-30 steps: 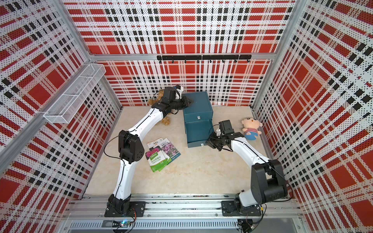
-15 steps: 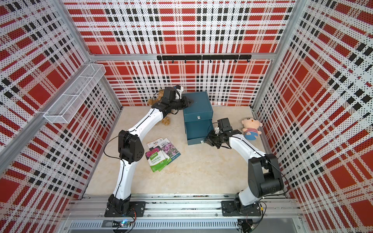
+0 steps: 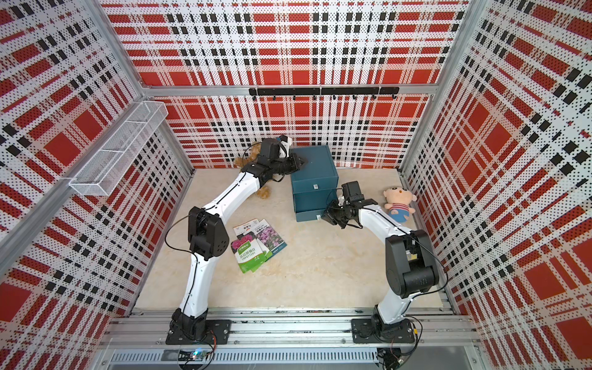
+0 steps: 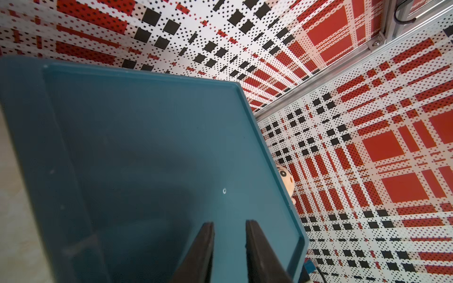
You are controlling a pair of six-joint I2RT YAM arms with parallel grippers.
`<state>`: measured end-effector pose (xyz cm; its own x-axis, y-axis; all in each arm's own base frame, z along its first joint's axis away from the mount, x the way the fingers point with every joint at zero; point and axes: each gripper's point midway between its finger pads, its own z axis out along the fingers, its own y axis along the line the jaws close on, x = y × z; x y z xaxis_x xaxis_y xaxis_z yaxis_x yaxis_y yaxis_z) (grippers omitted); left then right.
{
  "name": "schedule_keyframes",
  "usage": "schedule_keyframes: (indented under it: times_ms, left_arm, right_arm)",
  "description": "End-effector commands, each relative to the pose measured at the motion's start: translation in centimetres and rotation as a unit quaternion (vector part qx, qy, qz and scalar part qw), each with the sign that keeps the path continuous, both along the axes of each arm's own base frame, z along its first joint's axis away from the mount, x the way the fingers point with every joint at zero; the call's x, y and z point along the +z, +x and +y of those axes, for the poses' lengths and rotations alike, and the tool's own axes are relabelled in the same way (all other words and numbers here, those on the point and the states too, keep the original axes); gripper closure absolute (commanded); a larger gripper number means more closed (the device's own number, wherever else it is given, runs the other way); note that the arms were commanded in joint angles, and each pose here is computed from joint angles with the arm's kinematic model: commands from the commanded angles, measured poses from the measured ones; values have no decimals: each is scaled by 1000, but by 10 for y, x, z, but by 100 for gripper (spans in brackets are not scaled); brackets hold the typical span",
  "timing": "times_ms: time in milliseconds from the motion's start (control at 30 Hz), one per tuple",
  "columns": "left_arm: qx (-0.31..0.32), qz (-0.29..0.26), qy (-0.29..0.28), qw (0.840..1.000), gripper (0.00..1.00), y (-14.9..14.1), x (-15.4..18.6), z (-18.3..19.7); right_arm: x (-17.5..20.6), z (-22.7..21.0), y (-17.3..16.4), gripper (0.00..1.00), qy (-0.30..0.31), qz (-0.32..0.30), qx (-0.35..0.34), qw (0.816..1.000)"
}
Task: Take the seed bags out of the drawer
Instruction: Close the drawer in the storage box.
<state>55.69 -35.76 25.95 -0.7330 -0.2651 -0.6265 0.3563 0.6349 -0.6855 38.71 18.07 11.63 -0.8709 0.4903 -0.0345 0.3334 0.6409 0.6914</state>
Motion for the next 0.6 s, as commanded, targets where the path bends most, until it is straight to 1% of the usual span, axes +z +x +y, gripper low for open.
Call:
schedule_keyframes:
  times_ms: [0,33,100,233,400,467,567]
  left_arm:
    - [-12,89,51,995,71,-20,-72,-7]
    - [-12,90,51,995,71,-20,-73,-7]
    - [-12,90,52,995,72,-21,-73,-8]
    - [-12,93,52,994,72,-22,-75,-7]
    - [-11,97,54,994,72,-22,-79,-7]
    - [-11,98,55,994,72,-23,-80,-6]
    - [-12,100,56,993,72,-23,-82,-7]
  right_arm:
    - [65,12,72,100,149,-118,-116,975]
    - [73,13,78,100,171,-129,-129,968]
    - [77,14,86,100,194,-140,-143,960]
    - [79,17,100,100,217,-150,-155,952]
    - [57,24,109,100,211,-131,-154,956]
    - [45,27,108,100,206,-120,-154,959]
    - [37,29,107,100,203,-112,-152,961]
